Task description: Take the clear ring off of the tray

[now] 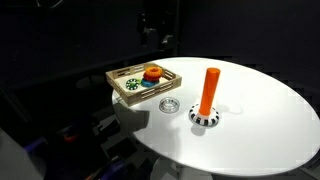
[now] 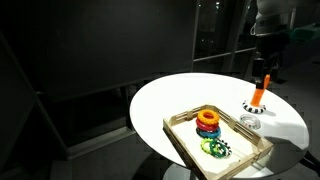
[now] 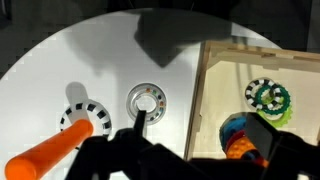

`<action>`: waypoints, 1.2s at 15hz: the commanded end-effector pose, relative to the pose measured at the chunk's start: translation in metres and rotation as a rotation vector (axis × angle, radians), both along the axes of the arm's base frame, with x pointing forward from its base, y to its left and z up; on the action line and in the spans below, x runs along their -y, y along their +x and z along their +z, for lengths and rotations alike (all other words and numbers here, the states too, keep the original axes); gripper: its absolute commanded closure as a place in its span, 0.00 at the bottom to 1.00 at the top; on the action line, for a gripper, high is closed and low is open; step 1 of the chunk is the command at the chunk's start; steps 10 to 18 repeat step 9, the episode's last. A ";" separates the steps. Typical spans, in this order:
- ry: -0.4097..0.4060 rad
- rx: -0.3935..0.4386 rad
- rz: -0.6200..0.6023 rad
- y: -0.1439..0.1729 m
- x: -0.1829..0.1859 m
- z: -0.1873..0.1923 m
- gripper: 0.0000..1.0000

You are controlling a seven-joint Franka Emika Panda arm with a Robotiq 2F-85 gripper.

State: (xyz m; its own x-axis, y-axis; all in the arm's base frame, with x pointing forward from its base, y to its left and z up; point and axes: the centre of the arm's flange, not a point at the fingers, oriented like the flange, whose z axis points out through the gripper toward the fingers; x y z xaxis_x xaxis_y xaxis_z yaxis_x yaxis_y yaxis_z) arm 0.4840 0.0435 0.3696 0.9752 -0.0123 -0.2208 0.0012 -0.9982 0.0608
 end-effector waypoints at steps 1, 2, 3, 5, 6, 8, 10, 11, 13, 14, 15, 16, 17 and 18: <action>-0.014 0.046 -0.005 -0.012 -0.005 0.051 0.00; -0.016 0.067 -0.006 -0.014 -0.006 0.062 0.00; -0.012 0.082 -0.006 -0.015 -0.008 0.070 0.00; -0.003 0.107 0.002 -0.016 -0.010 0.080 0.00; 0.012 0.111 0.015 -0.014 -0.011 0.081 0.00; 0.003 0.113 0.017 -0.016 -0.012 0.074 0.00; 0.003 0.114 0.017 -0.016 -0.012 0.074 0.00; 0.003 0.114 0.017 -0.016 -0.012 0.074 0.00; 0.003 0.114 0.017 -0.016 -0.012 0.074 0.00; 0.003 0.114 0.017 -0.016 -0.012 0.074 0.00; 0.003 0.114 0.017 -0.016 -0.012 0.074 0.00; 0.003 0.114 0.017 -0.016 -0.012 0.074 0.00; 0.003 0.114 0.017 -0.016 -0.012 0.074 0.00; 0.003 0.114 0.017 -0.016 -0.012 0.074 0.00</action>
